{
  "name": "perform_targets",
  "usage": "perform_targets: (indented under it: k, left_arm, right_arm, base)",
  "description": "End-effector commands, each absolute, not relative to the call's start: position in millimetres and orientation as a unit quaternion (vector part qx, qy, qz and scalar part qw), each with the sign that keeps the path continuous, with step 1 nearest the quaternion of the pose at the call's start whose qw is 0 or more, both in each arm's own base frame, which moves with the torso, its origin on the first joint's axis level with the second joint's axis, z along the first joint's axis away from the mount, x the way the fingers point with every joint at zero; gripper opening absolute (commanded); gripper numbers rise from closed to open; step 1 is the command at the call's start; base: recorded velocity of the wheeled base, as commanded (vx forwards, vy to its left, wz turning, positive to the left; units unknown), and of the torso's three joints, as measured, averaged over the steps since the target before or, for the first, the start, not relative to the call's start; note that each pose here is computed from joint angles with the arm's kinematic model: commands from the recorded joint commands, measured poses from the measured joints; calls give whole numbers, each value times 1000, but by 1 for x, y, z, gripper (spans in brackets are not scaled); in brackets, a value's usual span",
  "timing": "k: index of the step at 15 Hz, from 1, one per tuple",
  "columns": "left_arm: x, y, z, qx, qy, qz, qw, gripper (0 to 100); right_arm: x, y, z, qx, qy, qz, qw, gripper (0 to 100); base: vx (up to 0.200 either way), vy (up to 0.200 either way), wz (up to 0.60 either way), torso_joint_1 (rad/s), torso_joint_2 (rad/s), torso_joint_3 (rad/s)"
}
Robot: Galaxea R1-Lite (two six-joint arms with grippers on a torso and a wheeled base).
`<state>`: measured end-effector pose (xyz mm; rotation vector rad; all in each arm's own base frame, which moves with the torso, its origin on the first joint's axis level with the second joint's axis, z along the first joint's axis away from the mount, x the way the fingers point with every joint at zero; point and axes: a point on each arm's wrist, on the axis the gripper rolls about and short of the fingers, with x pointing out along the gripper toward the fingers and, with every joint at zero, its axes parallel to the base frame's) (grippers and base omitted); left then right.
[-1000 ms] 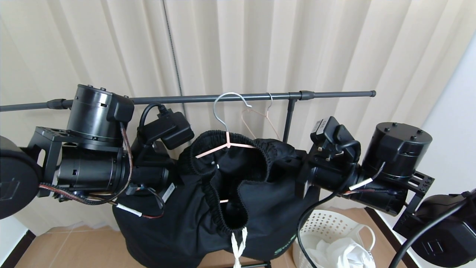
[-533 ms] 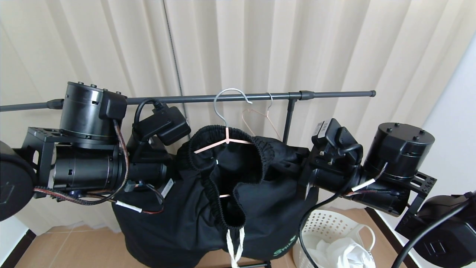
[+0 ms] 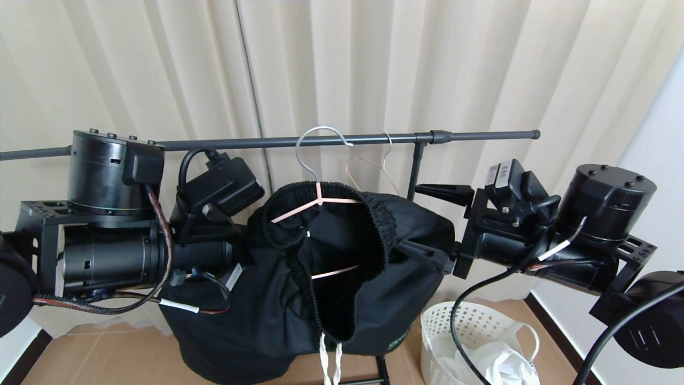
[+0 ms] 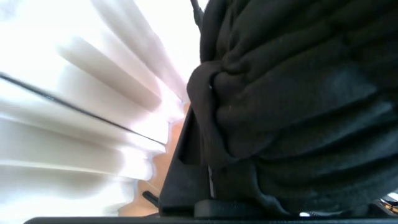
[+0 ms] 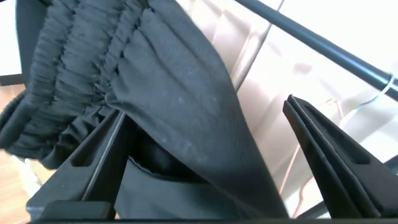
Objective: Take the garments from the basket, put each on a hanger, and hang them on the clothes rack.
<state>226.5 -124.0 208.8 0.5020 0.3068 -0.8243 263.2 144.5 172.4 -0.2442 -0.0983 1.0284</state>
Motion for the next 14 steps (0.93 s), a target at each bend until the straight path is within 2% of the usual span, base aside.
perform_targets:
  k: [1,10,14]
  left_arm:
    - [221,-121,214,239,138,-393,877,0]
    - [213,-103,221,225,132,-368,893,0]
    - [205,-97,225,210,128,-362,899,0]
  right_arm:
    - [263,133,176,-116,-53,494,860,100]
    - [266,108,170,-130,-60,531,835,100]
    - [290,94,157,-120,-42,533,836,100]
  base:
    - [0,0,0,0,0,0]
    - [0,0,0,0,0,0]
    - [0,0,0,0,0,0]
